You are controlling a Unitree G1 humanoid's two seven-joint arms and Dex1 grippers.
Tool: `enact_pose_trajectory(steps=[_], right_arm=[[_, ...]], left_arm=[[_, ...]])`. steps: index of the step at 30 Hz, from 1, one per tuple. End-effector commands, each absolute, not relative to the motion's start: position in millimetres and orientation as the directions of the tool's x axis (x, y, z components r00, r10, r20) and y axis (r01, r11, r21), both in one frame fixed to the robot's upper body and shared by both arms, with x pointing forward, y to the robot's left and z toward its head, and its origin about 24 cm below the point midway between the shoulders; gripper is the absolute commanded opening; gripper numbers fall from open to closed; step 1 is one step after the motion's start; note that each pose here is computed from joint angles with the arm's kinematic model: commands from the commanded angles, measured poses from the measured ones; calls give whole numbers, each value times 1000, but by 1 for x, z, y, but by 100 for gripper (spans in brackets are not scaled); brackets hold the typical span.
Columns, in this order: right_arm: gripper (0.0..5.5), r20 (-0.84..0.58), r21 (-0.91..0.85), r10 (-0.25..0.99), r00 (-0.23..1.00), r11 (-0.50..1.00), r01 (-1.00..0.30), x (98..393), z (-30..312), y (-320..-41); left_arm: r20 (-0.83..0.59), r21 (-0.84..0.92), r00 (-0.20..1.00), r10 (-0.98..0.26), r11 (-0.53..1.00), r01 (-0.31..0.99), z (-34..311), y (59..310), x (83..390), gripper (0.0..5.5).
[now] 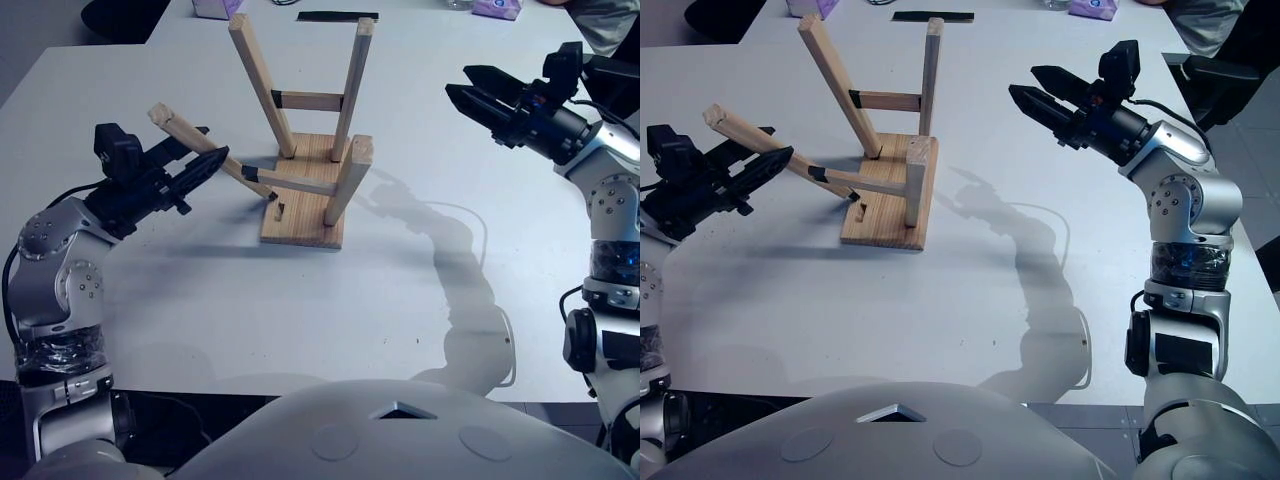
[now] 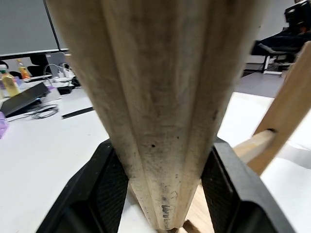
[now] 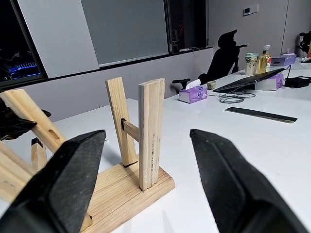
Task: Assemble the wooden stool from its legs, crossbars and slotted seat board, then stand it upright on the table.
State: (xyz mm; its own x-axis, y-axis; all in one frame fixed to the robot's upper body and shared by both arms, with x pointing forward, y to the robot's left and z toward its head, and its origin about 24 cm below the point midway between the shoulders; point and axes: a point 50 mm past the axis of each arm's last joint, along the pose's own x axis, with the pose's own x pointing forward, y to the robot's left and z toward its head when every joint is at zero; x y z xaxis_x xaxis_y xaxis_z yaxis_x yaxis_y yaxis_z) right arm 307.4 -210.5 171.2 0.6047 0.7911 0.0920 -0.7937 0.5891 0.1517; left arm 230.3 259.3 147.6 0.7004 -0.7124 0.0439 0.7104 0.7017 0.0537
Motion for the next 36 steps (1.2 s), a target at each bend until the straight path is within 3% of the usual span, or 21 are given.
enact_pose_trajectory(steps=[1, 10, 14, 19, 36], right_arm=[[319, 86, 145, 788, 610, 596, -790, 305, 170, -211], [319, 73, 144, 784, 616, 603, -785, 306, 170, -213], [319, 71, 139, 786, 614, 602, -786, 306, 170, -214], [319, 75, 133, 783, 617, 606, -785, 306, 171, -215], [319, 142, 151, 634, 761, 746, -649, 314, 174, -239]], left_arm=[[-26, -74, 658, -752, 658, 749, 124, 240, 216, 203], [-40, -121, 617, -786, 616, 778, 113, 218, 203, 203], [30, -46, 630, -776, 629, 776, 136, 220, 210, 203], [91, 14, 571, -816, 574, 819, 157, 205, 211, 203], [-87, 15, 497, -863, 498, 867, 137, 207, 225, 203]])
